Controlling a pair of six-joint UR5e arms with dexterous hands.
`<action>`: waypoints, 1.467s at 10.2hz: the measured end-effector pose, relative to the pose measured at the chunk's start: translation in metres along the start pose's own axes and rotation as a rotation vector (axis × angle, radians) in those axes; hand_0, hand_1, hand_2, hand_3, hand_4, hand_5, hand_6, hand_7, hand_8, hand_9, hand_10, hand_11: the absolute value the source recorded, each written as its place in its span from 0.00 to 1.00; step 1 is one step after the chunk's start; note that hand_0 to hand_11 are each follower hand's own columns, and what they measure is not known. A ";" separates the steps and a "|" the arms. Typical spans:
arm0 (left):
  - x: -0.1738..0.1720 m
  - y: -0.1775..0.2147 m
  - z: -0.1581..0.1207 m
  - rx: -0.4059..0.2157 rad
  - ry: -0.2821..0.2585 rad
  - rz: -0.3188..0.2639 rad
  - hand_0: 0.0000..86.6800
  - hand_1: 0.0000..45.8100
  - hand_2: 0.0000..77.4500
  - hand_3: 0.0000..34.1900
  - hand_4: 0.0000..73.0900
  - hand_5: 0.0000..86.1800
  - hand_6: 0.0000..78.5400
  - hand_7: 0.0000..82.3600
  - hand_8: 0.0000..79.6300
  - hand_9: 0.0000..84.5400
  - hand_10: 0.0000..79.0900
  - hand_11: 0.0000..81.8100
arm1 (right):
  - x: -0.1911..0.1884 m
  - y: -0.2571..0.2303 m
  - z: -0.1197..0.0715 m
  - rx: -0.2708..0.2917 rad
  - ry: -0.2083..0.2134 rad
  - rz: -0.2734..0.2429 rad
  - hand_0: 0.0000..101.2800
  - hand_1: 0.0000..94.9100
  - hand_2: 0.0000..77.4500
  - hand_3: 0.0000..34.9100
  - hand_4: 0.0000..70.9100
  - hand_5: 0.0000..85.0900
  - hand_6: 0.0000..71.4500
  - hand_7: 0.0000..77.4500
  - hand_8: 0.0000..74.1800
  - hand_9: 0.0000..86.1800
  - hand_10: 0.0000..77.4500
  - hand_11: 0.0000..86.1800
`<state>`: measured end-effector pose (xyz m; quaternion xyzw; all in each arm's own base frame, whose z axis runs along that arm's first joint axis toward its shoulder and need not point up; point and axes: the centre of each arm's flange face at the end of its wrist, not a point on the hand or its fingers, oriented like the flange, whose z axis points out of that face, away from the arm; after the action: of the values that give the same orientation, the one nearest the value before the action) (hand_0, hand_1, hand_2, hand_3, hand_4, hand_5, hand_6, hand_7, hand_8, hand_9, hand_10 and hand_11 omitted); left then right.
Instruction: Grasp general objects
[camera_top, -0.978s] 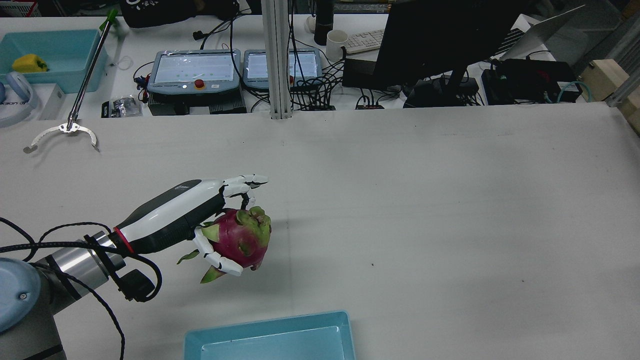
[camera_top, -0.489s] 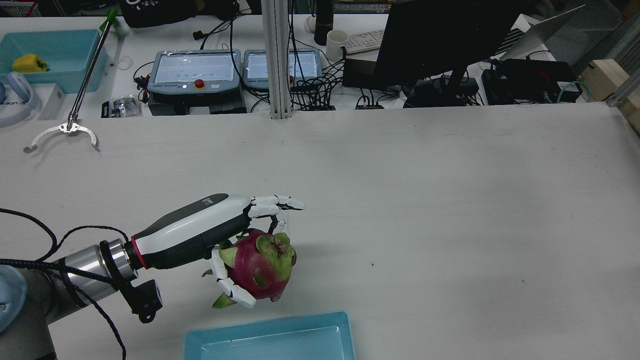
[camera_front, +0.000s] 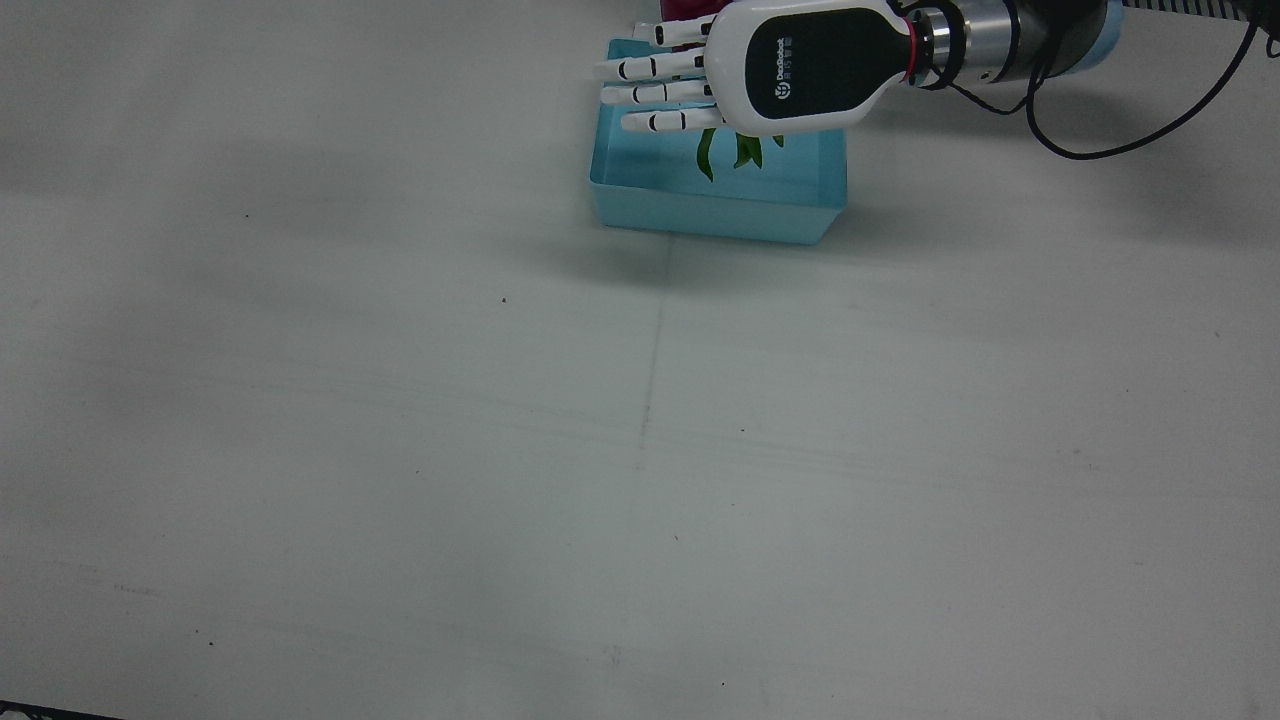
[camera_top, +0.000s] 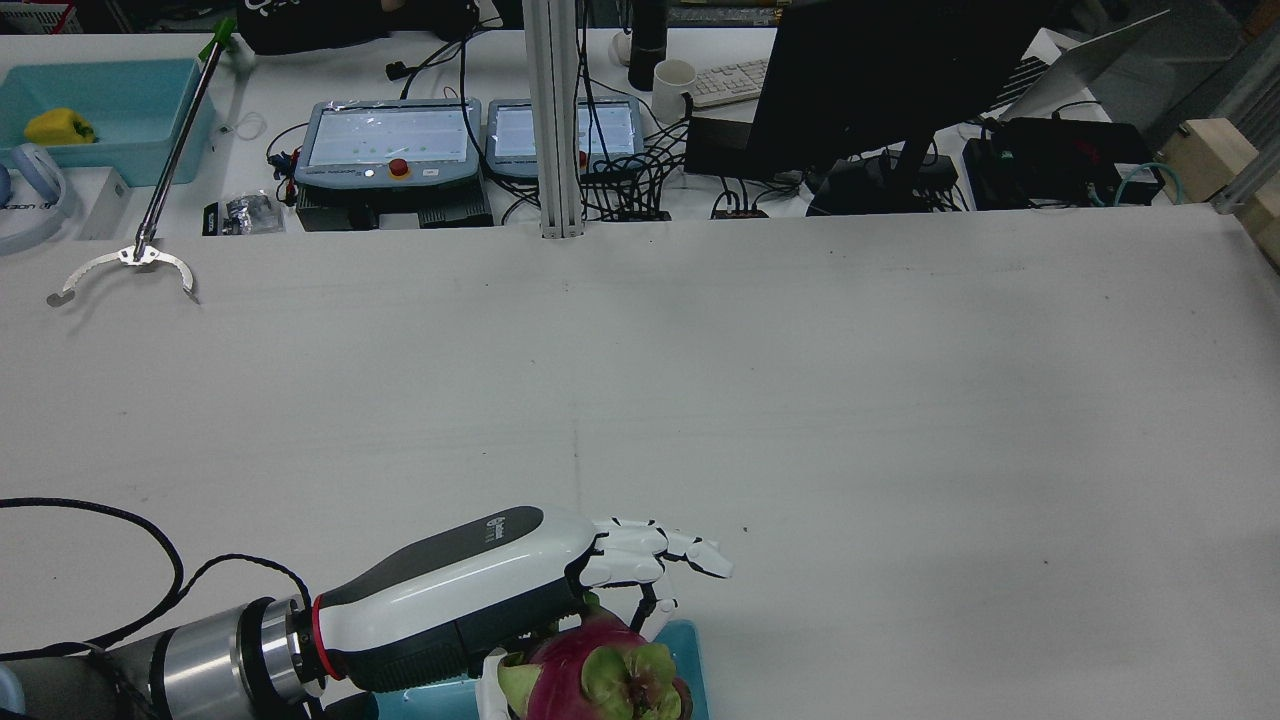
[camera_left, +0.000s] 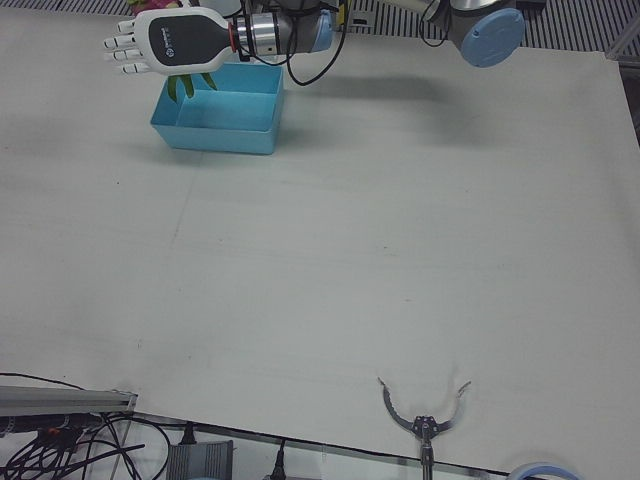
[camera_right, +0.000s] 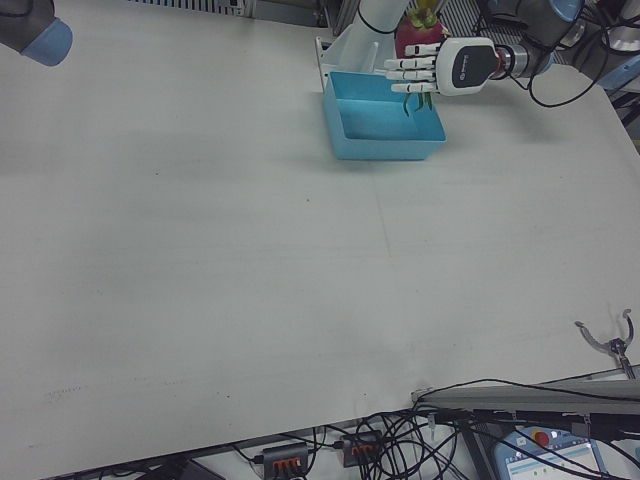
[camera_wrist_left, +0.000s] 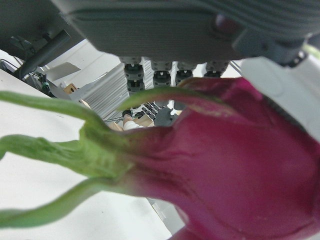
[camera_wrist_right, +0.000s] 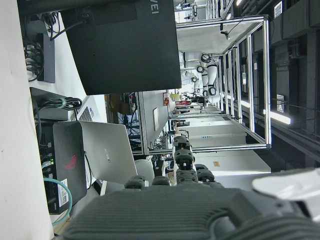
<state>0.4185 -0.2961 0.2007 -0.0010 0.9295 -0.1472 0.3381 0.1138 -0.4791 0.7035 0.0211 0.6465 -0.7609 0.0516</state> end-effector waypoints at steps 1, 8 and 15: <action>-0.001 0.004 0.001 -0.011 0.014 -0.008 0.56 0.00 0.35 0.00 0.19 0.78 0.19 0.27 0.26 0.13 0.14 0.22 | 0.000 0.000 0.000 0.000 0.000 0.000 0.00 0.09 0.02 0.00 0.00 0.00 0.00 0.00 0.00 0.01 0.00 0.01; -0.017 -0.003 -0.039 -0.058 0.120 -0.093 0.54 0.00 0.36 0.00 0.24 0.71 0.22 0.50 0.42 0.40 0.34 0.47 | 0.000 0.000 0.000 0.000 0.000 0.000 0.00 0.09 0.02 0.00 0.00 0.00 0.00 0.00 0.00 0.01 0.00 0.01; -0.005 0.000 -0.048 -0.065 0.144 -0.087 0.45 0.00 0.01 0.71 0.22 0.09 0.17 0.50 0.38 0.34 0.30 0.41 | 0.000 0.000 0.000 0.000 0.000 0.000 0.00 0.09 0.02 0.00 0.00 0.01 0.00 0.00 0.00 0.01 0.00 0.01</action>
<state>0.3923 -0.2824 0.2387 -0.0417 0.9548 -0.1311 0.2634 0.1138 -0.4790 0.7036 0.0212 0.6464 -0.7610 0.0516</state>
